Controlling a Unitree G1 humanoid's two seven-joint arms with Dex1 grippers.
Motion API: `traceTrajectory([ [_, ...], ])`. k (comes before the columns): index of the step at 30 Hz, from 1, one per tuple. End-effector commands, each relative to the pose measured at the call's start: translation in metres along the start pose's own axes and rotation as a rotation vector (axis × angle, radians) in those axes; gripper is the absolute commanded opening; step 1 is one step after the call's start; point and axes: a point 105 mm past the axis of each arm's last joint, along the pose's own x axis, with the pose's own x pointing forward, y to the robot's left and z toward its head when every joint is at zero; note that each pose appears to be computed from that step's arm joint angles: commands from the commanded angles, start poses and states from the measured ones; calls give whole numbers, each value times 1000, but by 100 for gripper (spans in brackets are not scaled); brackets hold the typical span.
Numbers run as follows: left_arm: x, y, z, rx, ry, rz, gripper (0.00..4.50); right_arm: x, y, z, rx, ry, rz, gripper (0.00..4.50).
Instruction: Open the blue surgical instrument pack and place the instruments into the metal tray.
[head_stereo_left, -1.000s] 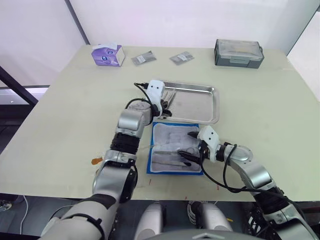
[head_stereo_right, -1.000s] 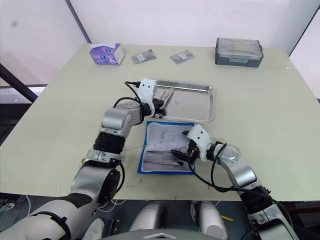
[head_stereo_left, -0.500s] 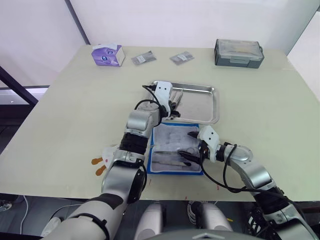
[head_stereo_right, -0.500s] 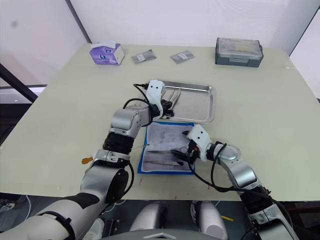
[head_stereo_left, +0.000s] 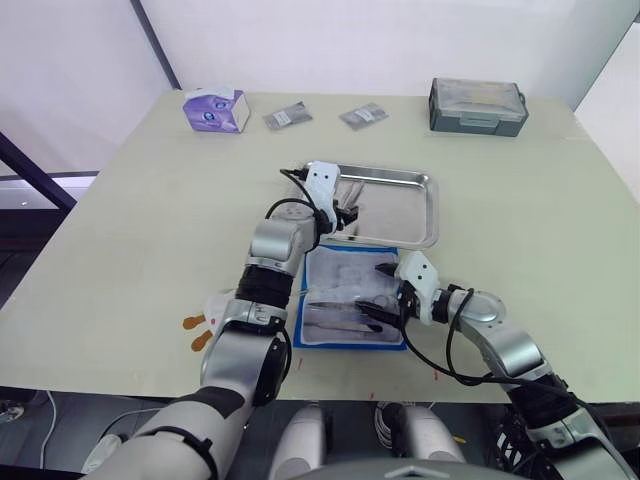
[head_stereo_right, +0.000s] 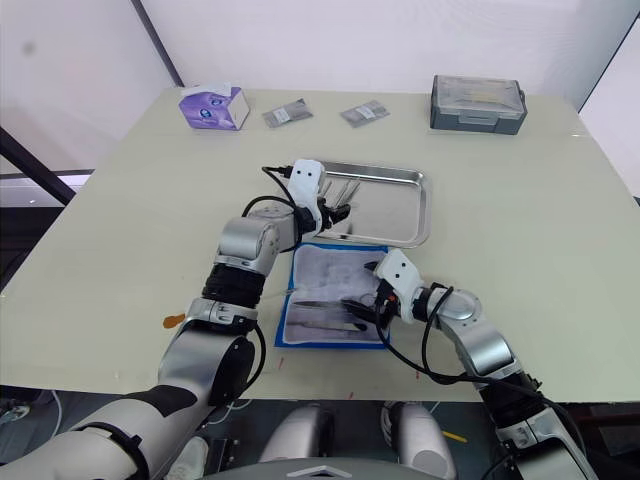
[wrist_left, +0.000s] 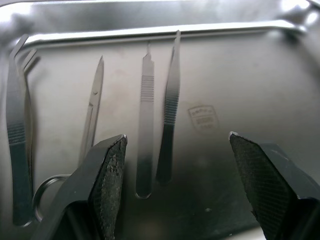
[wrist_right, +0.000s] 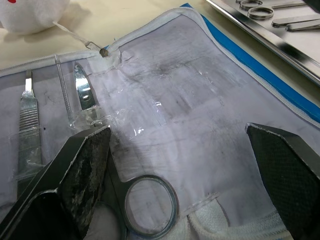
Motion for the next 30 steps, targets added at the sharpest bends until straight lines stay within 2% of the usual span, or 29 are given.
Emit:
traceTrajectory([
  [1,-23,-14,40,25,-208,-200,345,-14,0,-69,127,241,-49,450],
  [4,-47,-15,42,7,-256,-389,345,-13,0,-68,126,240,-48,450],
  [6,-68,-8,40,94,-280,-500,345,-12,-1,-67,124,236,-49,450],
  [10,-95,-3,27,215,-241,-659,345,-12,-2,-66,120,234,-49,450],
  [12,-109,2,11,326,-188,-731,345,-12,-2,-66,119,235,-47,450],
  [14,-122,6,3,364,-166,-784,345,-13,-1,-66,120,235,-46,450],
  [17,-135,7,-1,403,-196,-857,345,-13,-2,-66,120,234,-48,450],
  [24,-171,16,-33,557,-105,-1088,345,-14,-2,-62,110,217,-47,450],
  [30,-176,24,-40,622,-78,-1126,345,-16,-3,-53,87,180,-45,450],
])
